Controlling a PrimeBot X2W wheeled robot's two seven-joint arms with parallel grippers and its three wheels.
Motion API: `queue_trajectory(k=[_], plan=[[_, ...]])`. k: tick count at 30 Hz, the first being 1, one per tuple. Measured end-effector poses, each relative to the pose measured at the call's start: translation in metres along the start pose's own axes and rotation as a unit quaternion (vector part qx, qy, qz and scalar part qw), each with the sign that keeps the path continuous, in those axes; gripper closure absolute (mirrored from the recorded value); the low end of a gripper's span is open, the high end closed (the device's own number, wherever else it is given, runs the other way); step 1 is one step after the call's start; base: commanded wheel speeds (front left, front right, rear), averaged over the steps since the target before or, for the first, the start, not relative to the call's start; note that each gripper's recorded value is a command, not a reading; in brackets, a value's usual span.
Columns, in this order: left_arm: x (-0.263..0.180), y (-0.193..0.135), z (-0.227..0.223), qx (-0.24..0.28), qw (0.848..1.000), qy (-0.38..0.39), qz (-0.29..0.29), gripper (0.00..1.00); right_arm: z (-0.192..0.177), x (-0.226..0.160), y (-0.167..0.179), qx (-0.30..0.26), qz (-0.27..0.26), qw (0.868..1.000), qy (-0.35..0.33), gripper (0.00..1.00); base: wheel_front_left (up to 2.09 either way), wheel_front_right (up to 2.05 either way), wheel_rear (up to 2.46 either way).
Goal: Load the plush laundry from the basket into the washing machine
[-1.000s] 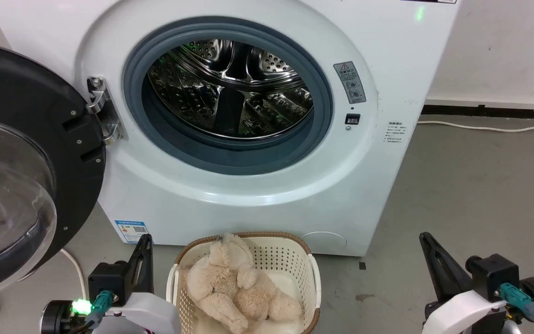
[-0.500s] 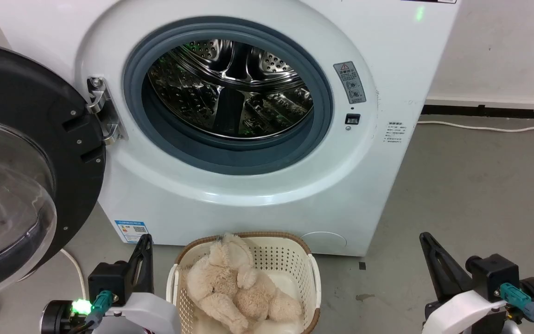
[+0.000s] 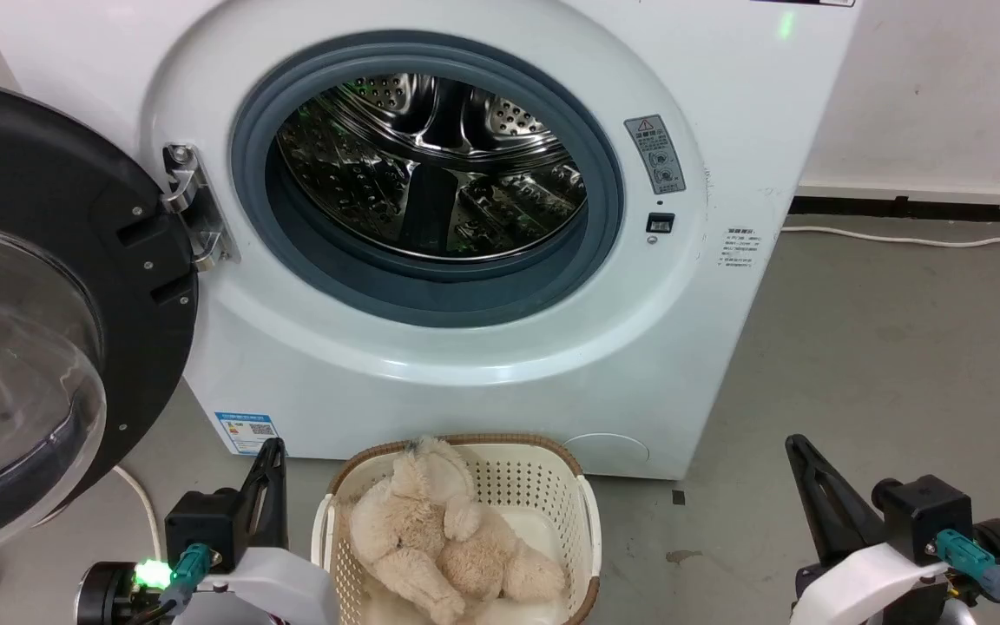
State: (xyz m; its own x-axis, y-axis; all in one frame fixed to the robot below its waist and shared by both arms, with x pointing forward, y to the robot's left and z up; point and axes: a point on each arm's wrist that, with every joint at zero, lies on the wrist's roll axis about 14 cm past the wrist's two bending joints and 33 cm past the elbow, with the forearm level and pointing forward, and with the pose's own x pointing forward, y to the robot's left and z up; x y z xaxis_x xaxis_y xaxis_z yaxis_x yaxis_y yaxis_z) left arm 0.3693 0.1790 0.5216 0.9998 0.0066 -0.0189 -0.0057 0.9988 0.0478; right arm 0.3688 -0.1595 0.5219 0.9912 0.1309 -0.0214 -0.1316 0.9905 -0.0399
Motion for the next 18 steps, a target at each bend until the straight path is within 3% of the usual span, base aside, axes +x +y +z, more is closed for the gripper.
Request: queue_trajectory(k=[18], plan=[[0.0, 0.0001, 0.0, 0.0, 1.0, 0.0, 0.0, 1.0, 0.0, 0.0, 0.0001, 0.0, 0.0, 1.0, 0.0, 1.0, 0.0, 0.0, 0.0]])
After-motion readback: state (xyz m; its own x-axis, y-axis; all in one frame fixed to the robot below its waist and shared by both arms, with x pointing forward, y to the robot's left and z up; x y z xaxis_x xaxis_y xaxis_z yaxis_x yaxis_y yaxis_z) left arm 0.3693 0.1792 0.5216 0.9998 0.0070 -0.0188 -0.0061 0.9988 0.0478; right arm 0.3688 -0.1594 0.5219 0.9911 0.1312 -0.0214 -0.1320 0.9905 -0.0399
